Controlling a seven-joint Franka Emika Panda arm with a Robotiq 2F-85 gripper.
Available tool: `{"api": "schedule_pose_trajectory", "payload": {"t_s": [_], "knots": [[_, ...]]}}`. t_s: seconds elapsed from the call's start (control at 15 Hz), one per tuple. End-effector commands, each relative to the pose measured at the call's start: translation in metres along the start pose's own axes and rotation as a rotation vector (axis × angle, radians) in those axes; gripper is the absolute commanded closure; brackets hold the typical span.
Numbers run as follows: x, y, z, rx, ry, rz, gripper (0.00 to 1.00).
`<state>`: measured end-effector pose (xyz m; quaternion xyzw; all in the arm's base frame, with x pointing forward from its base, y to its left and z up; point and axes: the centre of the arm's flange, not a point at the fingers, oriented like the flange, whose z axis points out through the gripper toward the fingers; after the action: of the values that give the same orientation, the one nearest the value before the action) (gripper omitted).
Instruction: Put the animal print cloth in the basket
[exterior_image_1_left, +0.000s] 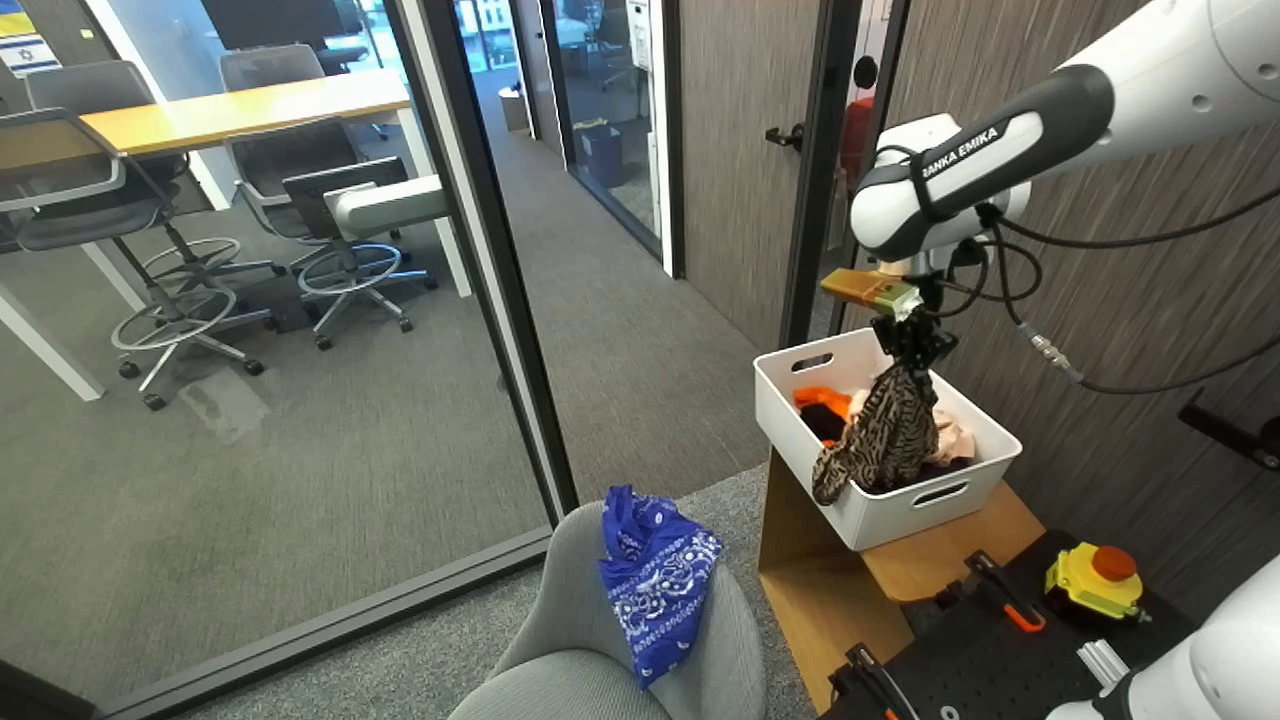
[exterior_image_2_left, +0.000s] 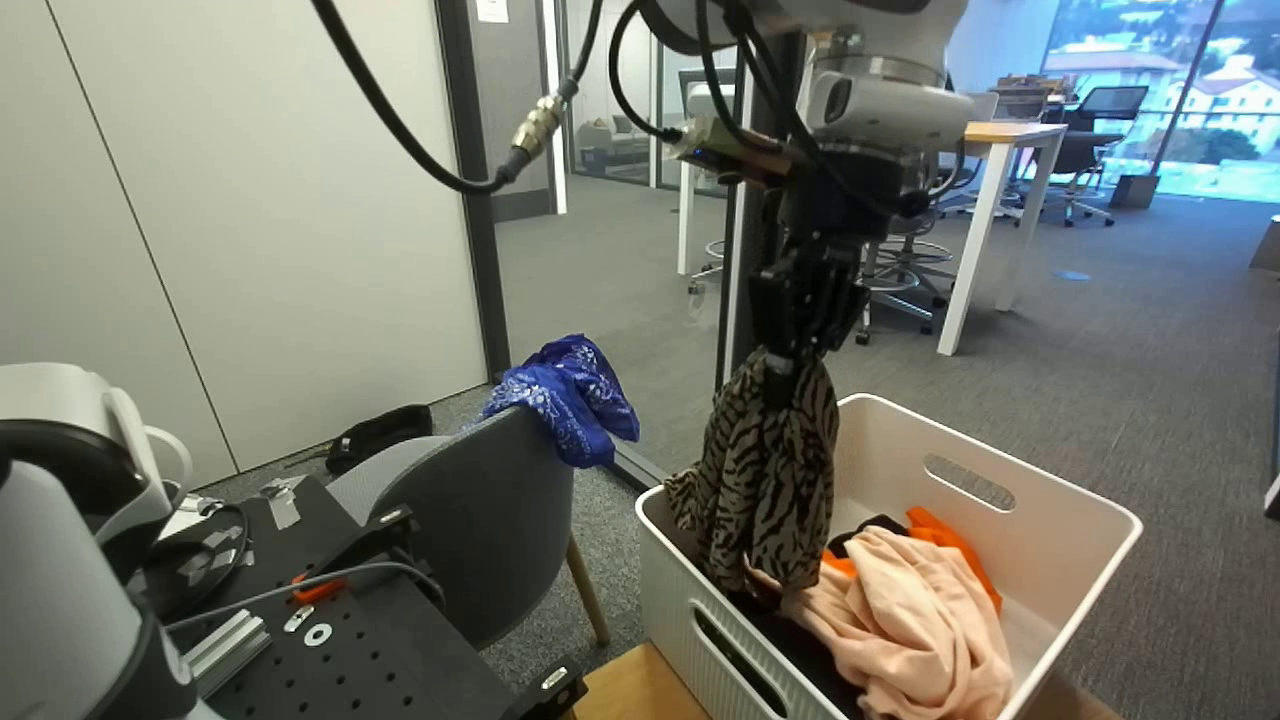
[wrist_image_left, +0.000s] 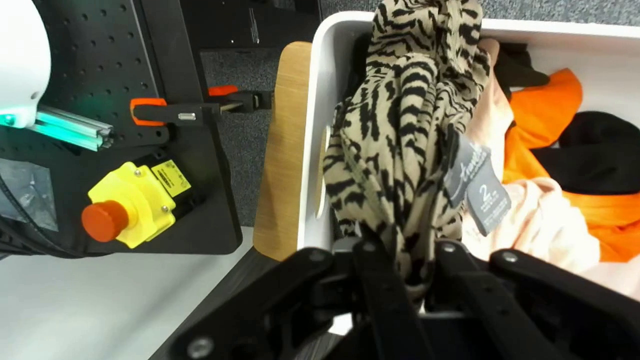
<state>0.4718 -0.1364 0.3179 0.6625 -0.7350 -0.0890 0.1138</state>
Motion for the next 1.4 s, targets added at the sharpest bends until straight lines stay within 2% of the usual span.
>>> {"api": "schedule_pose_trajectory", "payload": {"t_s": [0.0,0.47,0.8,0.87,1.0,1.33], "knots": [[-0.007,-0.023,0.032,-0.016,-0.063,-0.029,0.96],[-0.016,-0.042,0.093,-0.057,-0.173,-0.044,0.96],[-0.012,-0.047,0.110,-0.063,-0.227,-0.044,0.96],[-0.012,-0.047,0.112,-0.061,-0.238,-0.043,0.59],[-0.011,-0.048,0.112,-0.052,-0.260,-0.046,0.51],[-0.013,-0.044,0.093,-0.019,-0.277,-0.086,0.13]]}}
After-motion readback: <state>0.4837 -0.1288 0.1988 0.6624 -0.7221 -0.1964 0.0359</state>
